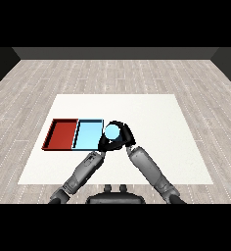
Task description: Pick the blue can and put it in the blue box
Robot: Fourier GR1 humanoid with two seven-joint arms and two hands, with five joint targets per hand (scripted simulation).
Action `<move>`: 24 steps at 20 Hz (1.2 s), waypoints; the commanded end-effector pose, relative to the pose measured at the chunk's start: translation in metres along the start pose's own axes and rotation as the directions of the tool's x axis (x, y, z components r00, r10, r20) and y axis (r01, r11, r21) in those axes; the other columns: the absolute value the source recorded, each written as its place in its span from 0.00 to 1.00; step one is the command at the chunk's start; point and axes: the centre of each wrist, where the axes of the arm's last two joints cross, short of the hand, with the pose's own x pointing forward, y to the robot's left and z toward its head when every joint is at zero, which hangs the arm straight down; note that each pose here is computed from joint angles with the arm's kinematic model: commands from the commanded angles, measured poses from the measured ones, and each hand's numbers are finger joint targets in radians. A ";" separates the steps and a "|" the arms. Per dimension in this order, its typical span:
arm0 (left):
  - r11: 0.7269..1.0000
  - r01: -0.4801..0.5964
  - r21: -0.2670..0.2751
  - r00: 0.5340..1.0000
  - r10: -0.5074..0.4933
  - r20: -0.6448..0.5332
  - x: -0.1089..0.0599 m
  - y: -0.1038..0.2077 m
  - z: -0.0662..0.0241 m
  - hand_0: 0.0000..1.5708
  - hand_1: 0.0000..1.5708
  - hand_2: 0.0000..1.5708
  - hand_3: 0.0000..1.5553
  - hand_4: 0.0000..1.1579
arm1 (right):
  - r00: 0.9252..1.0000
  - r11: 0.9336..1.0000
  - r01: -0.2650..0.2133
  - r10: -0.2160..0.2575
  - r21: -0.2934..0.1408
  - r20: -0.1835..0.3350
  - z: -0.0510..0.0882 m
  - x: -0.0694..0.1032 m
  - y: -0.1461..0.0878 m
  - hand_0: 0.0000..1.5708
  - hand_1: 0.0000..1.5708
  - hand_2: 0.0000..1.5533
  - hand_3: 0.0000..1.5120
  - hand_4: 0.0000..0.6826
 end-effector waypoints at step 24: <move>0.991 0.050 0.125 0.997 -0.056 0.047 -0.001 0.022 -0.0076 1.00 1.00 1.00 0.96 0.98 | 0.995 0.995 0.095 -0.095 -0.041 -0.012 -0.006 -0.011 -0.024 0.00 0.00 0.00 0.00 0.00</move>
